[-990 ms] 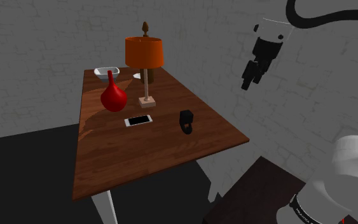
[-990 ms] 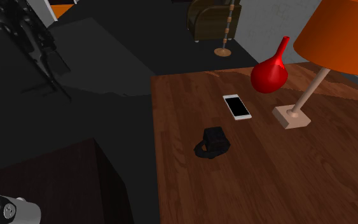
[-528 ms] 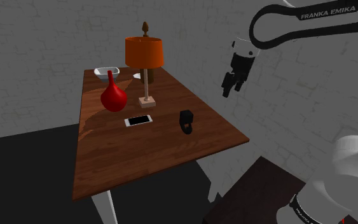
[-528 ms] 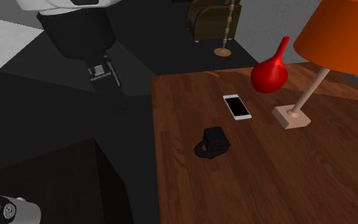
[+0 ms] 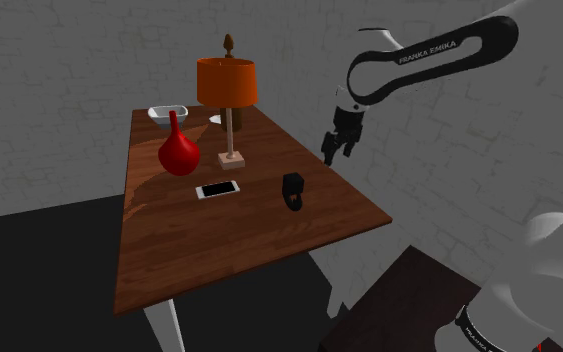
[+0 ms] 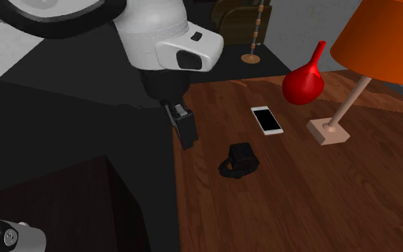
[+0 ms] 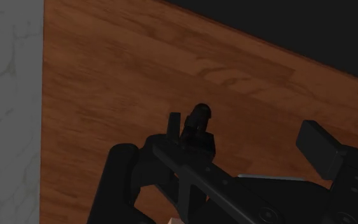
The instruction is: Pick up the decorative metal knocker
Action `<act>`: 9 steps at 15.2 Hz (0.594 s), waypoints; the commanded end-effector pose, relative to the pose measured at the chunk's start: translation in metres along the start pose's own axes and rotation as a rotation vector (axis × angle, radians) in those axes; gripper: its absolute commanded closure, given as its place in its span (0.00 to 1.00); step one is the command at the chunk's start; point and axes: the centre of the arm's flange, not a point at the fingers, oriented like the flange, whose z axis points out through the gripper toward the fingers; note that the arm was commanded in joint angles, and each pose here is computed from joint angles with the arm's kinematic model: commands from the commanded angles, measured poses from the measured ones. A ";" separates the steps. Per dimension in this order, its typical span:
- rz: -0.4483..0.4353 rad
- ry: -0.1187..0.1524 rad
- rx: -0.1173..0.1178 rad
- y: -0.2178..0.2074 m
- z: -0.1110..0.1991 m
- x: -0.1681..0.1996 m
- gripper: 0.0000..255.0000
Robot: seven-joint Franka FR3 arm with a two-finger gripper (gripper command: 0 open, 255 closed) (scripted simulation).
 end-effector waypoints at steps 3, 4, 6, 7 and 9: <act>0.008 -0.013 0.004 0.003 0.038 0.040 0.00; 0.010 -0.016 0.005 0.003 0.048 0.049 0.00; 0.013 -0.023 0.008 0.005 0.068 0.068 0.00; 0.015 -0.027 0.009 0.005 0.078 0.077 0.00; 0.019 -0.034 0.011 0.007 0.098 0.095 0.00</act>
